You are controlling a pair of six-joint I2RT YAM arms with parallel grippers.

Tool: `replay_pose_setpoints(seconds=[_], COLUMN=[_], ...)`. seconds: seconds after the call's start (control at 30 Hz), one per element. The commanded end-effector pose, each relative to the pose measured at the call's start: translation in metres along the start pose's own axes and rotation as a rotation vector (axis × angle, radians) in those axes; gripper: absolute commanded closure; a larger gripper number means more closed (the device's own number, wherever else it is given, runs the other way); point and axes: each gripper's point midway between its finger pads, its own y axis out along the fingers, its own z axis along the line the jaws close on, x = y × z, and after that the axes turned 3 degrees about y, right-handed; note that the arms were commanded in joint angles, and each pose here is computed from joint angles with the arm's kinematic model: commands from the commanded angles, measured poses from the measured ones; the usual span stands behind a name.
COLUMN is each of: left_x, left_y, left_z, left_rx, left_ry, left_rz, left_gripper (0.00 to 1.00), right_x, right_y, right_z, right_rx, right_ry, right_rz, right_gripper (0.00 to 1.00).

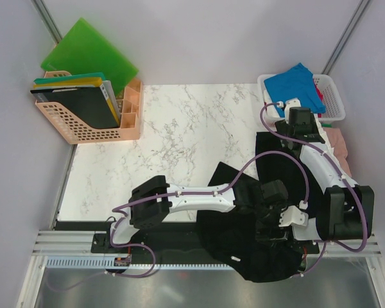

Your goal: Fold and stack the t-shirts

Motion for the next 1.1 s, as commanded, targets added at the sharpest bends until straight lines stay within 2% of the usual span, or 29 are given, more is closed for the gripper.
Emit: replay_pose_setpoints(seconds=[0.0, 0.03, 0.07, 0.13, 0.23, 0.37, 0.53, 0.6, 0.7, 0.8, 0.9, 1.0, 1.07], left_x=[0.033, 0.034, 0.036, 0.041, 0.041, 0.040, 0.043, 0.048, 0.048, 0.020, -0.011, -0.041, -0.040], left_y=[-0.017, -0.016, -0.015, -0.015, -0.015, -0.016, -0.033, -0.052, -0.082, -0.102, -0.144, -0.173, -0.199], left_z=[-0.008, -0.007, -0.007, -0.006, -0.005, -0.004, -0.005, -0.012, -0.017, -0.021, -0.013, 0.001, 0.007], left_rx=[0.021, 0.020, 0.020, 0.019, 0.024, 0.037, 0.076, 0.084, 0.133, 0.165, 0.233, 0.294, 0.361], left_ry=[0.082, 0.086, 0.083, 0.083, 0.078, 0.066, 0.067, 0.092, 0.145, 0.207, 0.240, 0.194, 0.202], left_rz=[-0.071, -0.075, -0.078, -0.089, -0.088, -0.083, -0.069, -0.076, -0.060, 0.027, 0.116, 0.144, 0.117], left_gripper=[0.17, 0.21, 0.29, 0.36, 0.54, 0.98, 0.98, 0.98, 0.98, 0.98, 0.98, 0.98, 0.98], right_x=[0.009, 0.010, 0.009, 0.008, 0.005, 0.004, 0.005, 0.006, 0.008, 0.009, 0.009, 0.010, 0.007], right_y=[0.000, 0.000, 0.000, 0.001, 0.003, 0.004, 0.003, 0.002, -0.002, -0.007, -0.009, -0.008, -0.005], right_z=[-0.002, -0.003, -0.002, -0.002, -0.001, 0.001, 0.000, 0.002, 0.014, 0.020, 0.019, 0.020, 0.021], right_rx=[-0.006, -0.009, -0.006, -0.007, -0.006, -0.002, -0.003, 0.012, 0.092, 0.142, 0.148, 0.153, 0.156], right_ry=[0.024, 0.025, 0.024, 0.023, 0.018, 0.015, 0.018, 0.018, 0.002, -0.010, -0.038, -0.050, -0.051], right_rz=[-0.037, -0.039, -0.037, -0.033, -0.024, -0.022, -0.026, -0.030, -0.033, -0.038, -0.033, -0.029, -0.015], right_gripper=[0.11, 0.11, 0.11, 0.11, 0.11, 0.11, 0.12, 0.18, 0.15, 0.11, 0.11, 0.12, 0.12])
